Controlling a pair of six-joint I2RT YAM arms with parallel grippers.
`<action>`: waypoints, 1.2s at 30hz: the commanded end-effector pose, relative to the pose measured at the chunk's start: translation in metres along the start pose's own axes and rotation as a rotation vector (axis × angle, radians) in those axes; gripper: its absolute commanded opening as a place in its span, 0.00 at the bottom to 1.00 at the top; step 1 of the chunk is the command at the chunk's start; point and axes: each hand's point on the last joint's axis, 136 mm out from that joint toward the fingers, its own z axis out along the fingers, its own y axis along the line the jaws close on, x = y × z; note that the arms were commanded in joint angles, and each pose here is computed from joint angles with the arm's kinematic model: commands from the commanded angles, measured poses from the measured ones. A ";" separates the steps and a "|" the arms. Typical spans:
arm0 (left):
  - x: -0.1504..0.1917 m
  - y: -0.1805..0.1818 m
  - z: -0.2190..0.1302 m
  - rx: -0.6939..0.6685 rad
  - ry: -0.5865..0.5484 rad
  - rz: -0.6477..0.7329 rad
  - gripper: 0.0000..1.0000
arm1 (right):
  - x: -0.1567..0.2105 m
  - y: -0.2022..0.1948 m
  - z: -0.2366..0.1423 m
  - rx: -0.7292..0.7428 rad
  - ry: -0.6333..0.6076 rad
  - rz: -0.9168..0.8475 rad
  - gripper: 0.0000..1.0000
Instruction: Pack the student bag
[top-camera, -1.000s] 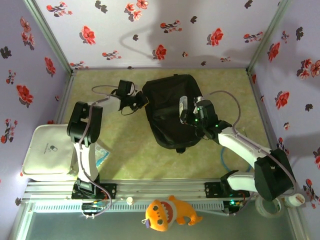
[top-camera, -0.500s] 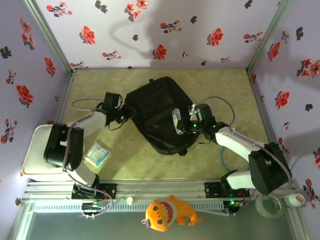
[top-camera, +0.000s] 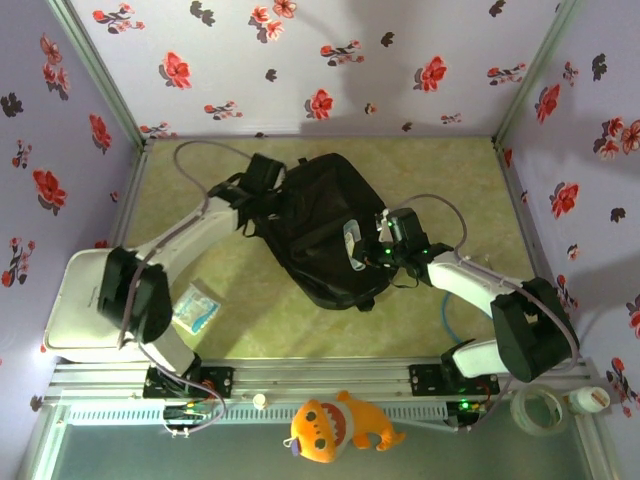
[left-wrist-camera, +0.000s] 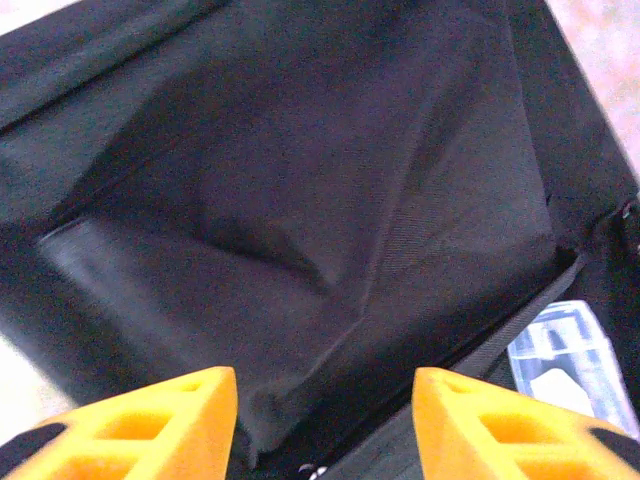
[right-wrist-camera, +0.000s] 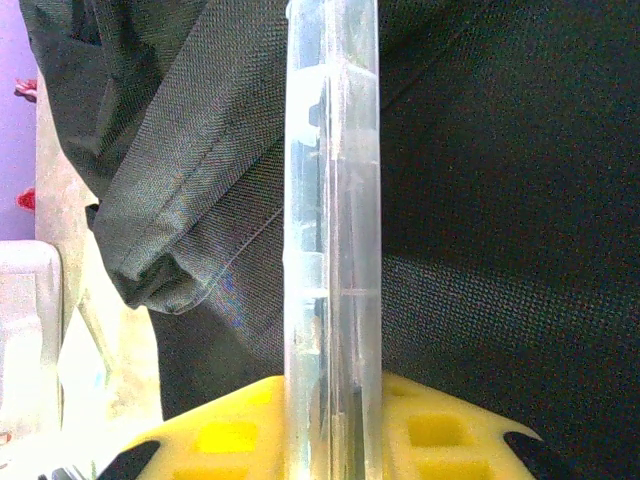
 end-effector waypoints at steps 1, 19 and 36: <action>0.018 0.004 0.020 -0.144 0.118 0.214 0.47 | 0.000 -0.006 0.000 0.025 0.000 0.027 0.11; 0.000 -0.018 0.071 -0.217 0.179 0.319 0.00 | -0.003 -0.006 -0.016 0.056 -0.038 -0.019 0.12; -0.033 -0.050 -0.004 0.036 -0.003 0.141 0.00 | 0.000 0.059 0.003 -0.265 0.048 -0.073 0.12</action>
